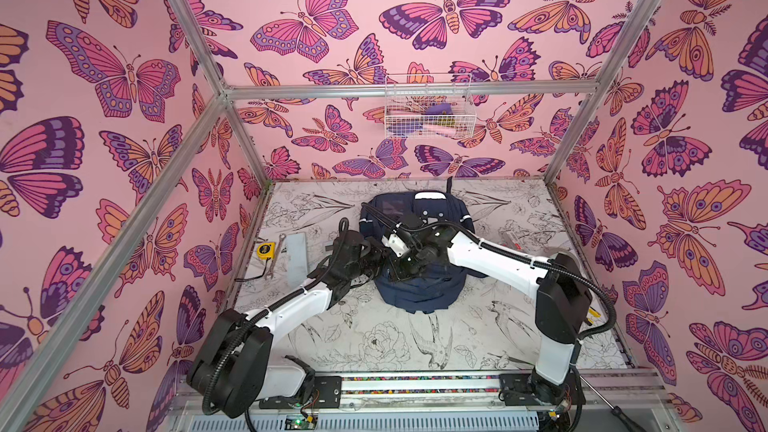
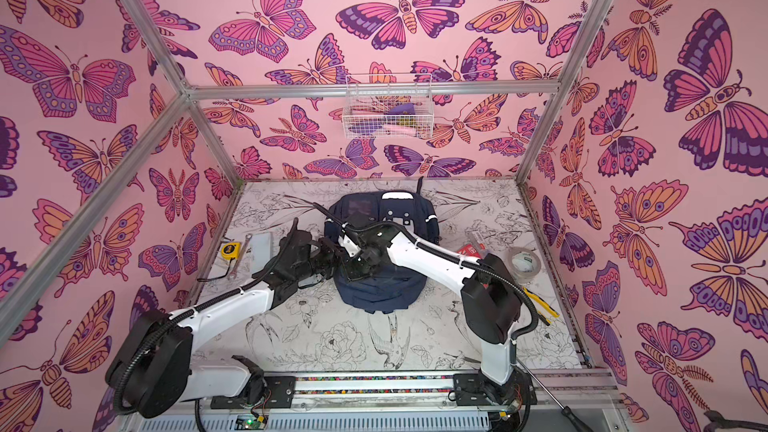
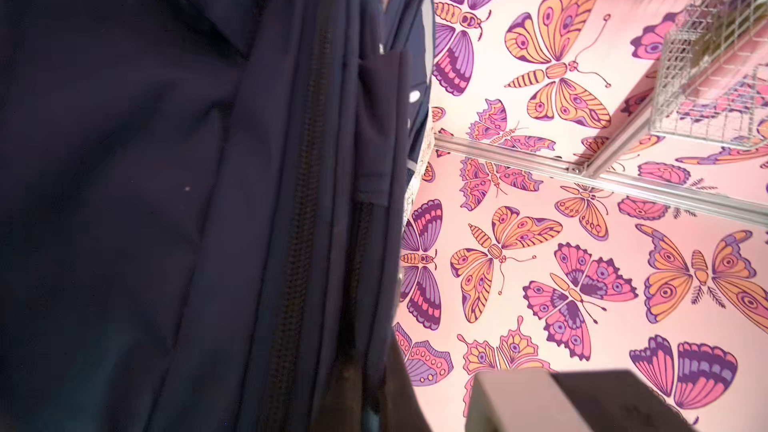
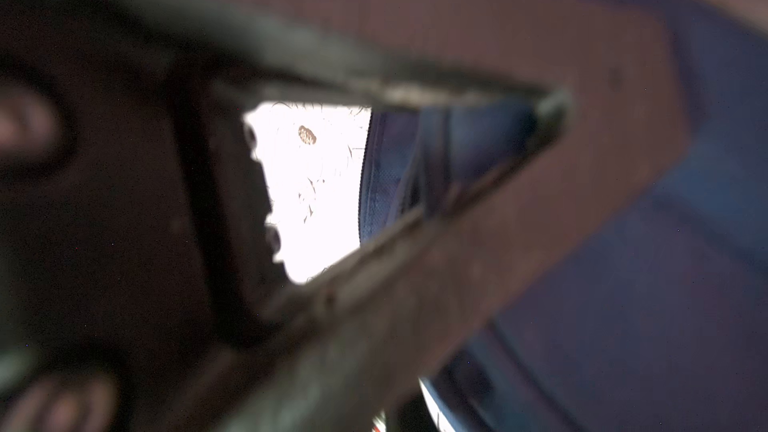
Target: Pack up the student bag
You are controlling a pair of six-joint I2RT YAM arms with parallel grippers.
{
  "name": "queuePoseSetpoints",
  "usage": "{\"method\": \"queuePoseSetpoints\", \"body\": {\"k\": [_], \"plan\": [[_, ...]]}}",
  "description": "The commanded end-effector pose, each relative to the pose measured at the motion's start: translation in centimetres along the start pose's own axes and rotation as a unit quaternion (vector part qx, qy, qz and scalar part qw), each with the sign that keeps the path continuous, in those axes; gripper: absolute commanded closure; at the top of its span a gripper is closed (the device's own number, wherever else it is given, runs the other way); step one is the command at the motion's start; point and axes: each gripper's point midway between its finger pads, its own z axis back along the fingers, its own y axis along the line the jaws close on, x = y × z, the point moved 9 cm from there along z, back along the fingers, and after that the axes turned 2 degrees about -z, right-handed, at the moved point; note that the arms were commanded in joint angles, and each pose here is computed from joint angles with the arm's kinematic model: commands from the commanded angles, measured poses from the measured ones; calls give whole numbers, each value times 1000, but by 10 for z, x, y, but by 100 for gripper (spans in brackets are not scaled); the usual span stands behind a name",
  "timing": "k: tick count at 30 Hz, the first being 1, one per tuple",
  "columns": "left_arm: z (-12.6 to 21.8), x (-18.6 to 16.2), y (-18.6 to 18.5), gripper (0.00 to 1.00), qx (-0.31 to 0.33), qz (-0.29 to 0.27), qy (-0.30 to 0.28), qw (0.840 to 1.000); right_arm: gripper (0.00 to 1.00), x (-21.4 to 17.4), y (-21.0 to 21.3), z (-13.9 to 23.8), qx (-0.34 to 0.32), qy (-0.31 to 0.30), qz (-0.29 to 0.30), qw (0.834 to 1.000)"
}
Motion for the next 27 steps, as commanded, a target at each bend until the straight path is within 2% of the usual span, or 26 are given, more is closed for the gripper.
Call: {"method": "queuePoseSetpoints", "body": {"k": [1, 3, 4, 6, 8, 9, 11, 12, 14, 17, 18, 20, 24, 25, 27], "plan": [[4, -10, -19, 100, -67, -4, 21, 997, 100, 12, 28, 3, 62, -56, 18, 996], [5, -12, -15, 100, -64, -4, 25, 998, 100, 12, 22, -3, 50, -65, 3, 997], [5, -12, -13, 100, -64, -6, 26, 998, 93, 11, 20, -6, 45, -67, -2, 997], [7, -12, -10, 100, -63, -20, 24, 998, 72, 7, 15, -5, 39, -70, -10, 997], [11, -8, -6, 100, -50, -59, 19, 997, 60, -1, 10, 2, 22, -78, -14, 997], [18, -6, -8, 96, -36, -83, 14, 996, 56, -6, 7, 8, 13, -84, -15, 996], [27, -3, -7, 65, 16, -155, 10, 988, 50, -19, 3, 22, 1, -91, -17, 996], [32, -1, -6, 53, 50, -192, 6, 980, 47, -25, 2, 29, -4, -95, -17, 995], [43, 2, -5, 39, 116, -251, -9, 961, 44, -39, -1, 43, -14, -102, -15, 995], [65, 16, 3, 23, 233, -310, -63, 919, 31, -54, -6, 65, -42, -117, -22, 992], [72, 22, 10, 19, 273, -316, -88, 905, 27, -58, -8, 68, -52, -117, -26, 991], [75, 33, 23, 13, 314, -319, -107, 888, 21, -63, -15, 75, -93, -124, -39, 987], [66, 58, 51, 4, 373, -280, -69, 882, 17, -67, -32, 84, -176, -156, -62, 970], [60, 63, 57, 1, 389, -267, -49, 880, 16, -69, -36, 87, -185, -173, -65, 965], [50, 70, 63, 0, 416, -243, -19, 876, 16, -74, -42, 93, -182, -216, -72, 956]]}}
